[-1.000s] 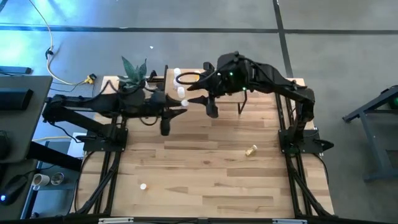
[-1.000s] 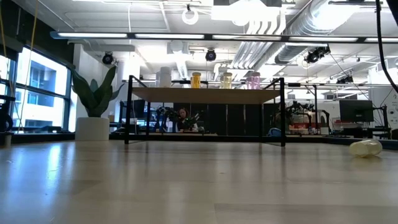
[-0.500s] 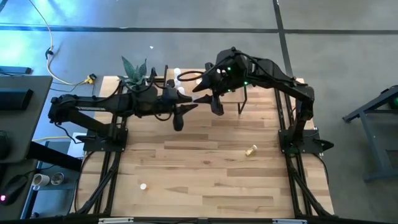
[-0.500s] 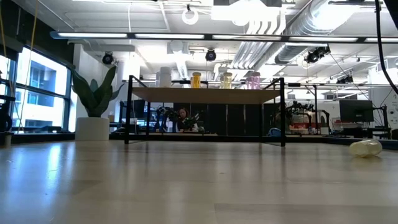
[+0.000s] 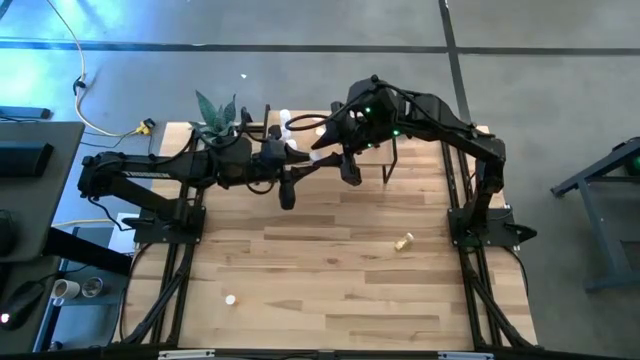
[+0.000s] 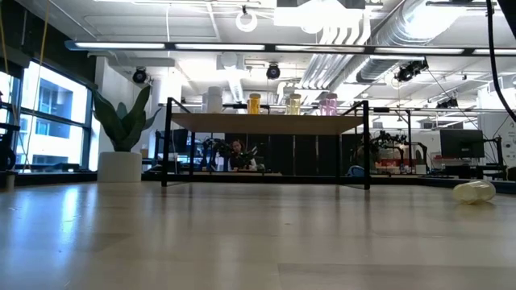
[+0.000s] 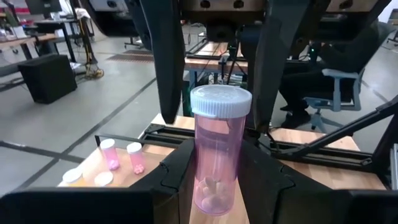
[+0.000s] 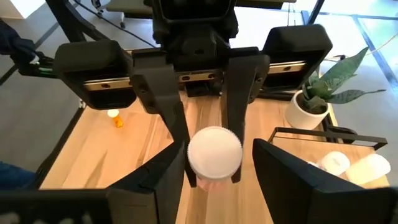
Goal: Pick and place medicine bottles onto shelf by color
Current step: Put the pink pill bottle on the shelf aligned with the other pink pill bottle
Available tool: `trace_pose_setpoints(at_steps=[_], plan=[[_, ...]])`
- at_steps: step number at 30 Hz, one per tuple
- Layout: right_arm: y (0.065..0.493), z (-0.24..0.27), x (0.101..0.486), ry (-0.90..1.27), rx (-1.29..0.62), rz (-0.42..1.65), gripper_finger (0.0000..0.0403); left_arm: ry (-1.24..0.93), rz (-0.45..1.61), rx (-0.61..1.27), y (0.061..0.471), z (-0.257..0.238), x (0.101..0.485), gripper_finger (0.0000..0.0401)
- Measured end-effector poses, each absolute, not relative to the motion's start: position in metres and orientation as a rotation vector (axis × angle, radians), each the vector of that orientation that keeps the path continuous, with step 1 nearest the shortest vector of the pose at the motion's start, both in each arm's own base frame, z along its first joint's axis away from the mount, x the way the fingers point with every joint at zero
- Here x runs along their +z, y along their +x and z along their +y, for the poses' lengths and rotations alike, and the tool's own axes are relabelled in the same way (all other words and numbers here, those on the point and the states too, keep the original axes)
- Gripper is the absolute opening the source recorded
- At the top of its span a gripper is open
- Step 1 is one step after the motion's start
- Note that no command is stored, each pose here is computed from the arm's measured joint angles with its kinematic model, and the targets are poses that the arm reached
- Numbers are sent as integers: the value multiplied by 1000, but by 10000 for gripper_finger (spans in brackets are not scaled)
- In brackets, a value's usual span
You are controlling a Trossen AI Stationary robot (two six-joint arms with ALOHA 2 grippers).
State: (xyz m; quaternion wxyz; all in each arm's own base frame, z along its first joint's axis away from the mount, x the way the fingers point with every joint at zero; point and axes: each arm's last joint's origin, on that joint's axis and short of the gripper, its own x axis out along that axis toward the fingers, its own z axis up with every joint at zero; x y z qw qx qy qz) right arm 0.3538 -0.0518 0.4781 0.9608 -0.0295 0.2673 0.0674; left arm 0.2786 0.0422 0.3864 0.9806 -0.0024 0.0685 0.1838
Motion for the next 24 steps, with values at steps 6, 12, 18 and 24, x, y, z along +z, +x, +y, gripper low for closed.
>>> trace_pose_setpoints(at_steps=[6, 12, 18, 24], plan=[[354, -52, 478, -58, 140, 541, 181, 4, 135, 377, 278, 44, 387, 95], [354, -52, 478, -56, 138, 540, 154, 3, 137, 384, 278, 46, 387, 95], [354, -52, 478, -42, 134, 541, 120, 4, 141, 384, 279, 46, 386, 95], [354, -52, 478, -41, 134, 545, 115, 8, 145, 384, 280, 46, 385, 95]])
